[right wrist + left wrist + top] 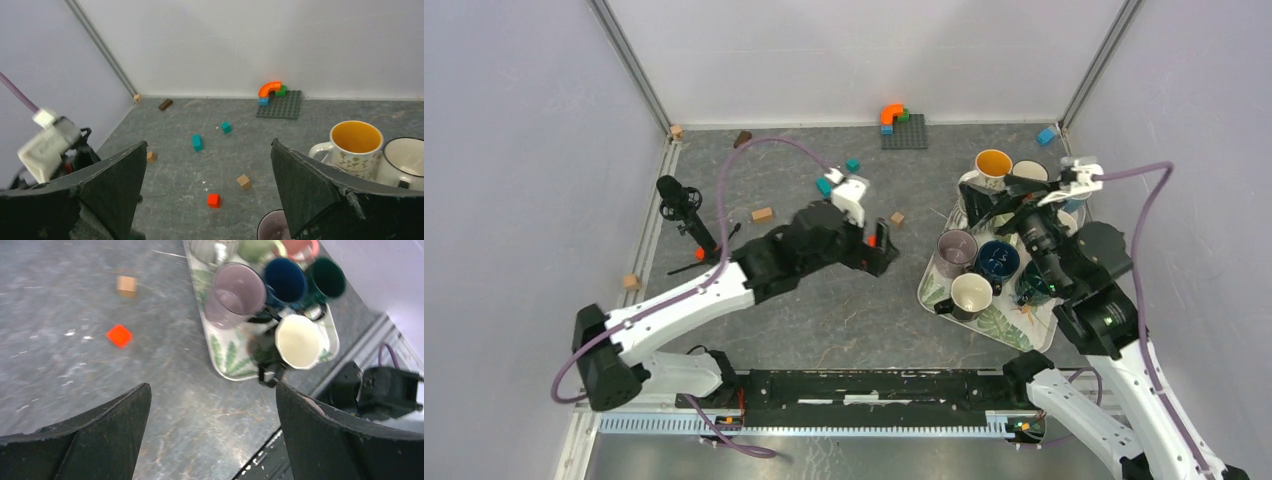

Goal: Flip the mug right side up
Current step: Reset both arms

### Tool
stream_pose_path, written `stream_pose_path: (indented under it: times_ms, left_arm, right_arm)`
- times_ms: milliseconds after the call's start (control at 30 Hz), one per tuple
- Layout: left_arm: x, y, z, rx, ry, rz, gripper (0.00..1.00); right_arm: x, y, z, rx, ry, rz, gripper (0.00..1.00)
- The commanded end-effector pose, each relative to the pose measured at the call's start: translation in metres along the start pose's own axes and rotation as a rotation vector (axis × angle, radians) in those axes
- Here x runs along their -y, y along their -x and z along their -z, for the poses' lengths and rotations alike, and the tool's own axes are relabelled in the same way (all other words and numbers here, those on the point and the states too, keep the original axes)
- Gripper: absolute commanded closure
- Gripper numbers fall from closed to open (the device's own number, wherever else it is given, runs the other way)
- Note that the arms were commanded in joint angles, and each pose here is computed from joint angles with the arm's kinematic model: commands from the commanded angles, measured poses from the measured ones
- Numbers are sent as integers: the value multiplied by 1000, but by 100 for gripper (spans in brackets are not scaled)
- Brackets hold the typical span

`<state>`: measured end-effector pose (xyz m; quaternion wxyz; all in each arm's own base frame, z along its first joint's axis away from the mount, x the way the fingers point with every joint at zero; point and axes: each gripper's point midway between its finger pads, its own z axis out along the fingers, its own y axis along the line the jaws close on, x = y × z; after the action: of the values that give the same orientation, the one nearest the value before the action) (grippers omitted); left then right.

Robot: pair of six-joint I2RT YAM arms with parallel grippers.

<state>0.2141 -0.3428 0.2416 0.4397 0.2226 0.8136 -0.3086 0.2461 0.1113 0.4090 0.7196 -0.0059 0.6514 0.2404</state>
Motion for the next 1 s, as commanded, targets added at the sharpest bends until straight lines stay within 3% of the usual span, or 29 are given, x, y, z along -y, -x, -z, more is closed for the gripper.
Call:
stream_pose_path:
  times_ms: [0, 200, 467, 967]
  left_arm:
    - [-48, 24, 33, 56, 99, 148, 0]
    - [-80, 46, 65, 116, 176, 207, 0]
    - [-86, 55, 79, 135, 183, 270, 0]
    - [-83, 53, 74, 106, 170, 272, 0]
  right_arm:
    - [-19, -17, -18, -77, 109, 26, 2]
    - [-24, -69, -34, -227, 170, 43, 2]
    - [-15, -118, -47, -357, 158, 40, 2]
    - [-9, -122, -42, -377, 131, 45, 2]
